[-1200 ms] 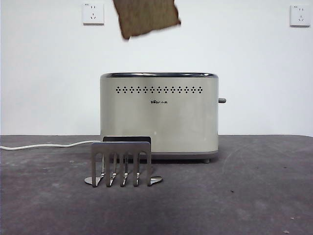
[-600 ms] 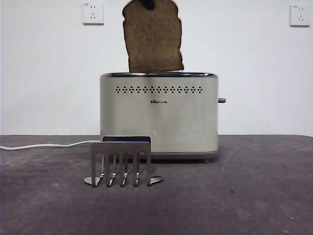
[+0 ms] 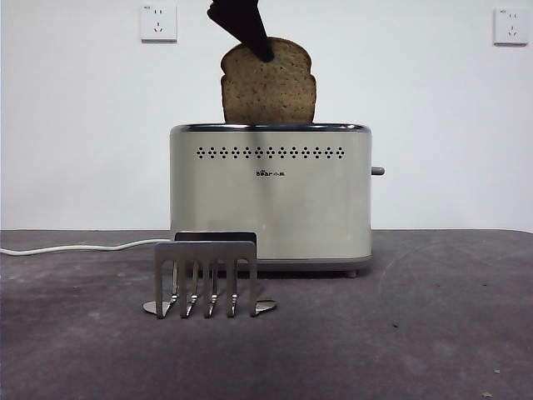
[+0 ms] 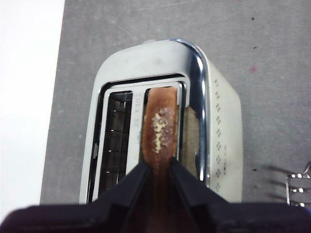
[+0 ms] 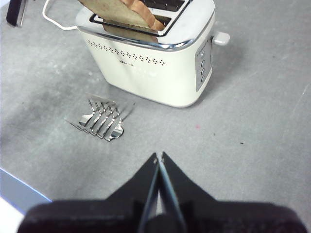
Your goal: Pick up a slice of bread from the rack,put the bread on the toaster,press the button
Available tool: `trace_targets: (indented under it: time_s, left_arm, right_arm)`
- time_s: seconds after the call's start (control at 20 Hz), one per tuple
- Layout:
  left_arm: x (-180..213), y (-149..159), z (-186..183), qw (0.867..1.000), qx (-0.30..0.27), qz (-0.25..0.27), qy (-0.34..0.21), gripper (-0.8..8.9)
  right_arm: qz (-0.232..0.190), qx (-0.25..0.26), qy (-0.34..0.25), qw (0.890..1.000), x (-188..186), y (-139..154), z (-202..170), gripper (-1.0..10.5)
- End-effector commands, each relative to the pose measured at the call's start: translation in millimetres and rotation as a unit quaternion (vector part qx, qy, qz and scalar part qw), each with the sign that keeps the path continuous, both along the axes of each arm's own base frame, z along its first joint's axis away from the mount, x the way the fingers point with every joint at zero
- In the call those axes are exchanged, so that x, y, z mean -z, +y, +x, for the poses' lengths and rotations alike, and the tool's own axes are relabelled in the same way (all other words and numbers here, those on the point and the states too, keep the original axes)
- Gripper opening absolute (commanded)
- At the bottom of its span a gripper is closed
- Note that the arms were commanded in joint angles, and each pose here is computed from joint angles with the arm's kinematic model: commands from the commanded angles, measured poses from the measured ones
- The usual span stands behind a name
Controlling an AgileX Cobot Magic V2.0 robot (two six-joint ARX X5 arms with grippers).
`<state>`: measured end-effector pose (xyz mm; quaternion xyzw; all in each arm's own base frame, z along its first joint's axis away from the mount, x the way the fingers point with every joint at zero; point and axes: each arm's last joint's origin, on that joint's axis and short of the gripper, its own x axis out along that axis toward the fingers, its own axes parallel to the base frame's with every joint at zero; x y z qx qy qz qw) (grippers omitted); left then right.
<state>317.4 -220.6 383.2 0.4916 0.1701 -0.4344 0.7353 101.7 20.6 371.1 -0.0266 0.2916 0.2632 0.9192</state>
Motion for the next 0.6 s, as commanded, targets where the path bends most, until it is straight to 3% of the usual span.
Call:
trace_targets:
  time_s: [0.05,0.15,0.2,0.4,0.6]
  left_arm:
    - [16.5,1.6,14.7,1.000,-0.020,0.010,0.019,0.84]
    - [15.0,2.1,16.7,0.999,-0.032,-0.004,0.016,2.62]
    - [14.2,1.7,17.4,0.999,-0.035,-0.010,0.013,2.95]
    - [13.6,1.5,18.0,0.998,-0.052,-0.025,0.019,2.95]
    - [4.2,3.3,15.3,0.993,-0.091,-0.072,0.026,2.96]
  right_arm:
    - [-0.002,-0.003,-0.001,1.000,0.2,0.8,5.8,-0.1]
    - [-0.001,-0.003,-0.010,1.000,-0.5,1.7,15.5,-0.1]
    - [0.000,-0.003,-0.016,1.000,-1.1,2.3,22.6,-0.1]
    - [0.020,0.010,-0.028,0.999,-0.1,5.5,58.1,-0.1]
    - [0.052,0.028,-0.044,0.997,6.0,9.6,104.6,-0.1]
